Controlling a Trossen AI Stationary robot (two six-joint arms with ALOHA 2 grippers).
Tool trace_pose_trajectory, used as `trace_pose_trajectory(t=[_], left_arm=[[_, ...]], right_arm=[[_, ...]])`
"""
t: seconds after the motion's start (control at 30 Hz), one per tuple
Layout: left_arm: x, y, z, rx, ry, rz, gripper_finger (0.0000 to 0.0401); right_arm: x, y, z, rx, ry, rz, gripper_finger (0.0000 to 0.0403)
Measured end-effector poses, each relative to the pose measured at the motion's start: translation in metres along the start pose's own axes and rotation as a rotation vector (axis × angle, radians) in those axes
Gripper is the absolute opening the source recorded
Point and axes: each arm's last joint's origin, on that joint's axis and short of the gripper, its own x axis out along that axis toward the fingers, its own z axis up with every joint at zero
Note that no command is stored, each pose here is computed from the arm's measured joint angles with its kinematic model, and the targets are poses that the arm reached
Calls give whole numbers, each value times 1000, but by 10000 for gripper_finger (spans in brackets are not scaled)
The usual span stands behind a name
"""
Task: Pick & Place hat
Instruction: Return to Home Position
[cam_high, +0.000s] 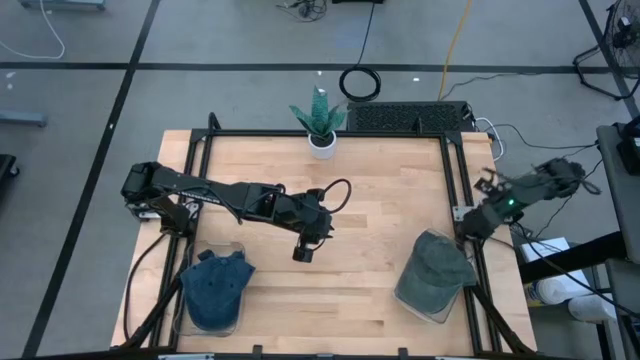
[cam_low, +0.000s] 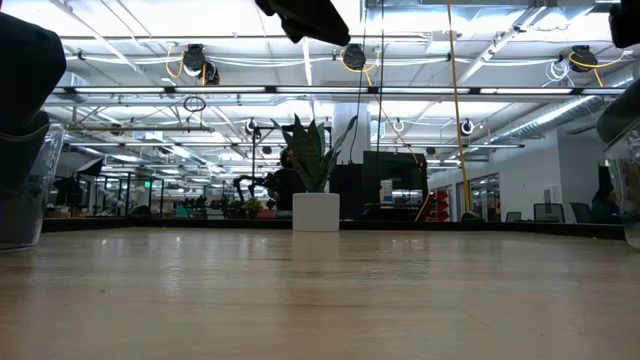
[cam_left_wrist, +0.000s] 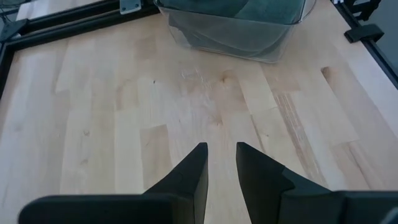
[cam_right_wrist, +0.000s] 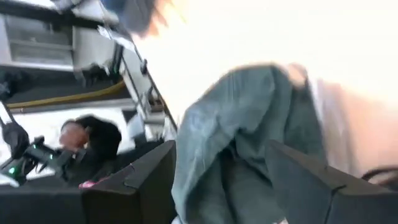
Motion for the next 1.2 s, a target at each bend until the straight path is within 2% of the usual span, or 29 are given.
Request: trace_pose_trajectory(t=[0.1,0.17,0.27,0.4,0.53,0.63,0.73,0.87,0.93,1.03,1.2], left_arm=[[0,0,1,17,-11,1,93],[-1,0,3,36,-28,4,93],[-9,1,4,53,-39,6,93],[-34,0,10,37,-89,17,93],[-73,-5,16,63,-164,11,93],[-108,-7,17,52,-227,5,93],[-140,-8,15,50,-287,9,93],[-173,-6,12,41,-365,16,93],[-185,-6,5,27,-339,13,93],[-195,-4,-5,10,-319,16,93],[-203,-1,-33,3,-391,25,93]], right_arm=[[-15,4,3,-60,-108,22,233],[-22,11,6,-157,-189,57,233],[-27,25,10,-391,-305,136,233],[-30,54,17,-745,-592,227,233],[-21,77,22,-979,-833,315,233],[-5,86,23,-1017,-960,402,233],[18,84,23,-1029,-1011,424,233],[50,70,22,-1084,-955,363,233],[59,65,20,-1133,-896,360,233],[58,60,19,-1197,-882,338,233],[35,44,21,-1183,-1034,192,233]])
